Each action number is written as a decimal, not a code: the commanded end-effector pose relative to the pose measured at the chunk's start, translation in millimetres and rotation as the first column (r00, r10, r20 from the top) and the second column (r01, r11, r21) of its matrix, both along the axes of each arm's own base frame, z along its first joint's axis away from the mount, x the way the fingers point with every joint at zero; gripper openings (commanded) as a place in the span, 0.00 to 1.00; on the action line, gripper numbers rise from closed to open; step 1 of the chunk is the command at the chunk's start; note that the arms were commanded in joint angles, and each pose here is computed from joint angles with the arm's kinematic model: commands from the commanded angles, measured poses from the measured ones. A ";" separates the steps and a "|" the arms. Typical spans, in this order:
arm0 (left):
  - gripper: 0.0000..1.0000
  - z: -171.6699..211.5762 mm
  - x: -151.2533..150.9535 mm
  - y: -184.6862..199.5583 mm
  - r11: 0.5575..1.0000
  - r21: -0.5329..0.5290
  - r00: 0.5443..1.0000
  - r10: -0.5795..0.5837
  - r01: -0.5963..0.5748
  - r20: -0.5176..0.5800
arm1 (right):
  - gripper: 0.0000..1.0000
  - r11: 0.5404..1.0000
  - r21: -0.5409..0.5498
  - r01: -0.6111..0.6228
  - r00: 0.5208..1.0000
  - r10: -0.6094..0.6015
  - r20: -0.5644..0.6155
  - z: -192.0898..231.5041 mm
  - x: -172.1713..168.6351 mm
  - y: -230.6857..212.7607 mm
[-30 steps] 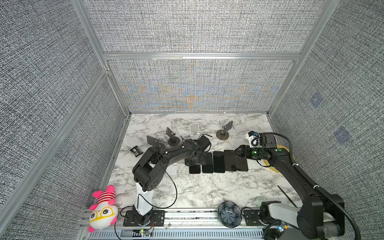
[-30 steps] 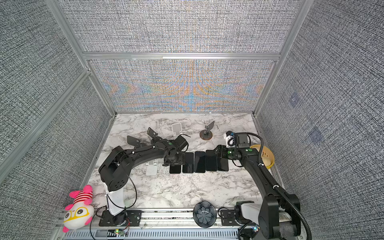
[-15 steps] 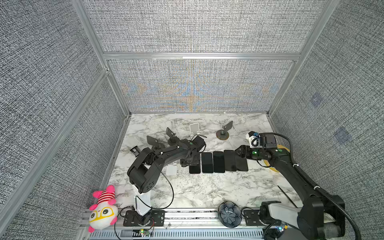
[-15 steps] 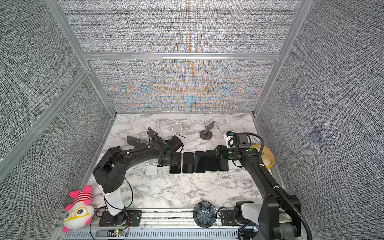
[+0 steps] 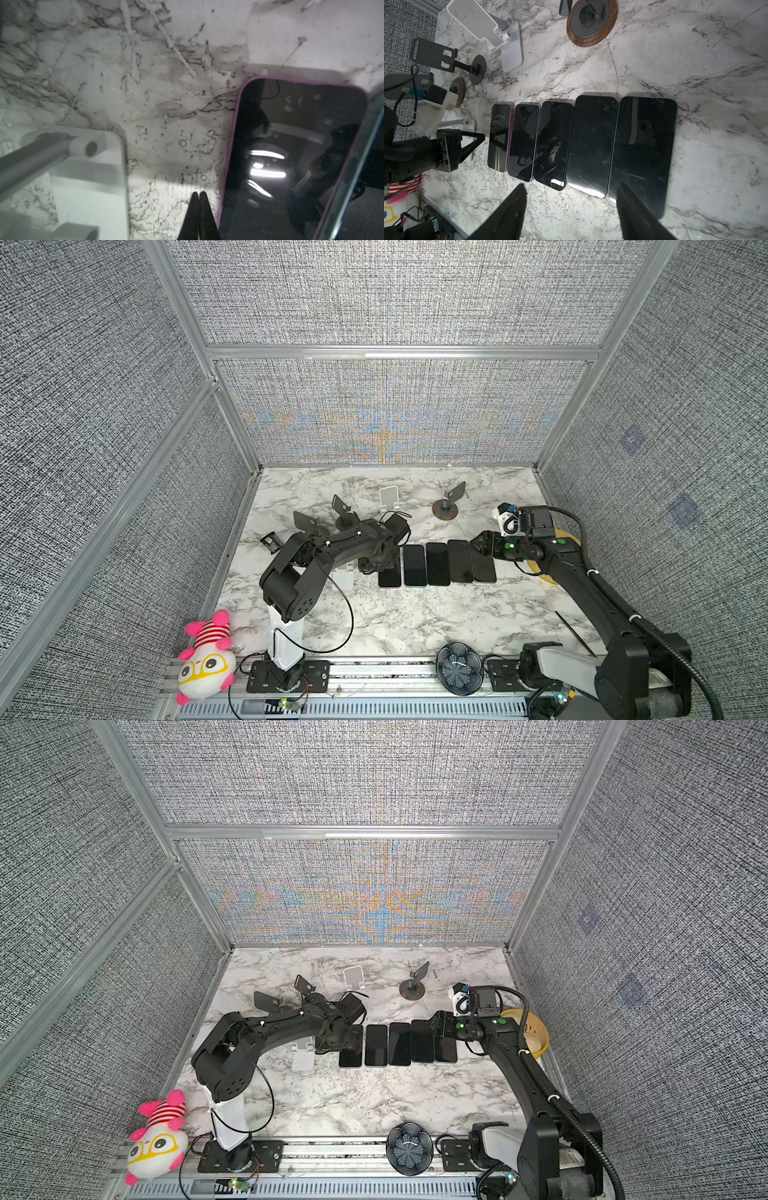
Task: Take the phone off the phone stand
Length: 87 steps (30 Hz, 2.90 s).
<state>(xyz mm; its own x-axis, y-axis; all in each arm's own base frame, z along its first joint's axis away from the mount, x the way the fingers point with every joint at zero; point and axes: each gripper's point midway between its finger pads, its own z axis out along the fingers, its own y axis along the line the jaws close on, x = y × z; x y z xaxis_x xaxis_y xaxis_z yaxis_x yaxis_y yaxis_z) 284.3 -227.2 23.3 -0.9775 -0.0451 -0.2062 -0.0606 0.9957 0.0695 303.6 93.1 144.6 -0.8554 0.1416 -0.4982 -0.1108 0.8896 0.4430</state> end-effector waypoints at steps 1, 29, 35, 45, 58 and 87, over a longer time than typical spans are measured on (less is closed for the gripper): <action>0.00 -5.5 -1.7 5.2 1.000 0.021 1.000 0.012 -0.012 -0.014 | 0.69 1.000 0.000 -0.004 1.000 0.004 -0.002 -0.7 -0.1 0.6; 0.00 -9.2 -1.3 -24.0 0.995 -0.096 1.000 0.000 -0.003 -0.028 | 0.69 1.000 -0.001 -0.002 1.000 0.002 -0.007 -3.2 -0.7 0.3; 0.00 -9.1 0.0 -26.9 0.996 -0.091 1.000 -0.014 0.011 -0.024 | 0.70 1.000 0.006 0.002 1.000 -0.002 -0.008 -4.5 -1.8 0.7; 0.82 17.9 0.2 -15.7 0.996 -0.045 0.997 -0.075 0.076 0.010 | 0.71 0.999 -0.031 0.034 0.999 -0.034 0.009 -5.3 2.1 -6.9; 0.98 183.4 26.9 115.6 0.975 0.218 0.859 -0.068 -0.052 0.508 | 0.99 0.944 -0.240 0.227 0.953 -0.166 0.253 15.8 15.6 -57.0; 0.99 108.7 79.0 253.3 0.957 0.192 0.573 -0.033 -0.219 0.819 | 0.99 0.825 -0.436 0.359 0.881 -0.146 0.449 -46.7 41.3 -89.2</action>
<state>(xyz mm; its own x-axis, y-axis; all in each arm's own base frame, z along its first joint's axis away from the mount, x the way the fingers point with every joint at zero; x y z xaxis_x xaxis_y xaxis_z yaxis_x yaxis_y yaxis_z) 344.6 38.2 113.0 -0.4718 0.0083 -0.8816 -0.3701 0.9057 0.2066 327.5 4.6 75.4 -0.6503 -0.0236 -0.7594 0.0677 0.9937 -0.0889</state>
